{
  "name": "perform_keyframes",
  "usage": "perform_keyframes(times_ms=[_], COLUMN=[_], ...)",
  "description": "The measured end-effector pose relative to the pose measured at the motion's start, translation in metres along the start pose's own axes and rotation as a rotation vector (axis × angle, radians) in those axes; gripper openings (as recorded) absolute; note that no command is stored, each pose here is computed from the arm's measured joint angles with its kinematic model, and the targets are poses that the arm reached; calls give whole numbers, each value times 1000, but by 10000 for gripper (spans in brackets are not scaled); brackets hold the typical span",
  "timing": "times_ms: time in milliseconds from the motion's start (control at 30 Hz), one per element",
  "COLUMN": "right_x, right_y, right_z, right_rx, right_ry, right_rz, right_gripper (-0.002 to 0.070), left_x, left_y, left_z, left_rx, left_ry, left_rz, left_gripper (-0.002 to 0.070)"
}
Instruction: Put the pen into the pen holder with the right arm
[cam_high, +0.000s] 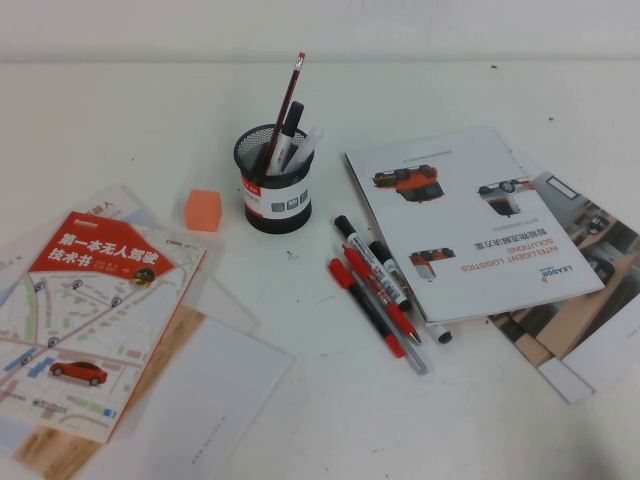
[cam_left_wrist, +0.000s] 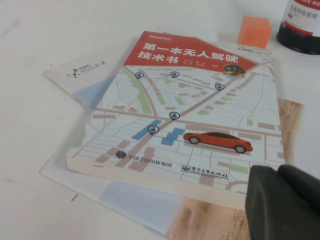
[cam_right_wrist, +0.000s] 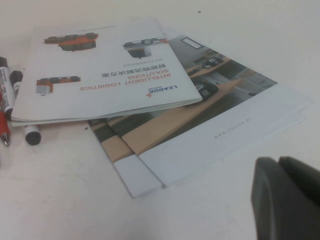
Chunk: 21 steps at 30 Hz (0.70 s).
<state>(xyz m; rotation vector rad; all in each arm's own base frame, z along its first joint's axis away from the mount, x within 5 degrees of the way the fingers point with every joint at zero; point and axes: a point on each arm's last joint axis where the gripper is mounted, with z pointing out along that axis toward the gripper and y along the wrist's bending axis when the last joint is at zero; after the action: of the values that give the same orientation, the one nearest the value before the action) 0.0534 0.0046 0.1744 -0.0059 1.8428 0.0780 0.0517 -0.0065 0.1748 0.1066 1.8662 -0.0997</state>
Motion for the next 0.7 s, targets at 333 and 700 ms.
perform_keyframes(times_ms=[333, 700], right_x=[0, 0], right_y=[0, 4], right_z=[0, 0], right_rx=[0, -41], right_ry=[0, -3], right_rz=[0, 114], right_gripper=[-20, -20], left_x=[0, 0], left_y=[0, 0], left_z=[0, 0], left_rx=[0, 0], left_ry=[0, 0], left_rz=[0, 0], left_gripper=[-3, -3])
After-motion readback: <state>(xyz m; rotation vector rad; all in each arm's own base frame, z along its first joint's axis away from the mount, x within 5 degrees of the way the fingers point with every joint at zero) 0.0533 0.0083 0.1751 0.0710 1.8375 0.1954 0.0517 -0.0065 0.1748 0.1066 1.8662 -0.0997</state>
